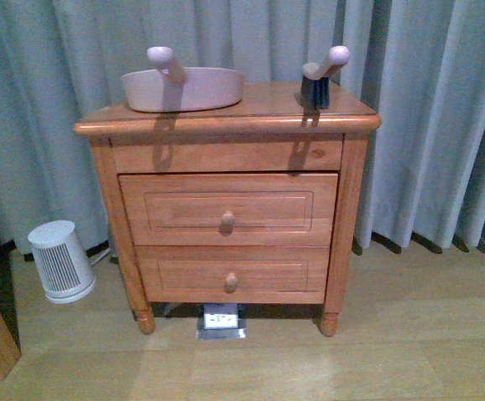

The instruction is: Clean up trash

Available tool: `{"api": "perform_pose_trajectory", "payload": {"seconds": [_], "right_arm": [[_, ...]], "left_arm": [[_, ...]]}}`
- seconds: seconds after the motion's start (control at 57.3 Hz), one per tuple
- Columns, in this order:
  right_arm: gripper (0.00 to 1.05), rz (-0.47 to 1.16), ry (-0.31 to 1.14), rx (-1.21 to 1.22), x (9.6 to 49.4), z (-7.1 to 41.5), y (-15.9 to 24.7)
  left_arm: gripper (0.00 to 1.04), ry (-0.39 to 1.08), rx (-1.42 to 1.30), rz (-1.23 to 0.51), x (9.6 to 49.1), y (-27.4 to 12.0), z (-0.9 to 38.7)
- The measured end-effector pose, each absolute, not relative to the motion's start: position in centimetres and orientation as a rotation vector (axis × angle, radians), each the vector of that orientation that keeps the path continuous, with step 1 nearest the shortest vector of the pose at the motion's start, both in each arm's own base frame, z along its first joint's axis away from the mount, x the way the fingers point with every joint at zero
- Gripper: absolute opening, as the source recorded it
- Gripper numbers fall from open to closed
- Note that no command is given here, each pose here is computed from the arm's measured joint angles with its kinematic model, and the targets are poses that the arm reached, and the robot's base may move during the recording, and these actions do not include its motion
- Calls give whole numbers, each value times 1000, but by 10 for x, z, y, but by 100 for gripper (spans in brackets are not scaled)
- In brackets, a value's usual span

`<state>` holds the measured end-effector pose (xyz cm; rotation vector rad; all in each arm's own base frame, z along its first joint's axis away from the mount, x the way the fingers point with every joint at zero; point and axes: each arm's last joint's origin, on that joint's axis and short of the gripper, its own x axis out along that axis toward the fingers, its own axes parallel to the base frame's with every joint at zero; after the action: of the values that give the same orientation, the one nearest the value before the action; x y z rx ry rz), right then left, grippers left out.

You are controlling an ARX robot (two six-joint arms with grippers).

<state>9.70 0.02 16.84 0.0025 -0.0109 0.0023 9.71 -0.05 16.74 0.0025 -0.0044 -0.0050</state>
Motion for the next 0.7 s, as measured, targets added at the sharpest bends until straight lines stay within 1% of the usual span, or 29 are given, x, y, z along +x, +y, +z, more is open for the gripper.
{"api": "perform_pose_trajectory", "payload": {"seconds": [0.699], "right_arm": [[97,2,-11,2,97,168,0]], "left_arm": [[97,-4,2,-5,97,0,167]]}}
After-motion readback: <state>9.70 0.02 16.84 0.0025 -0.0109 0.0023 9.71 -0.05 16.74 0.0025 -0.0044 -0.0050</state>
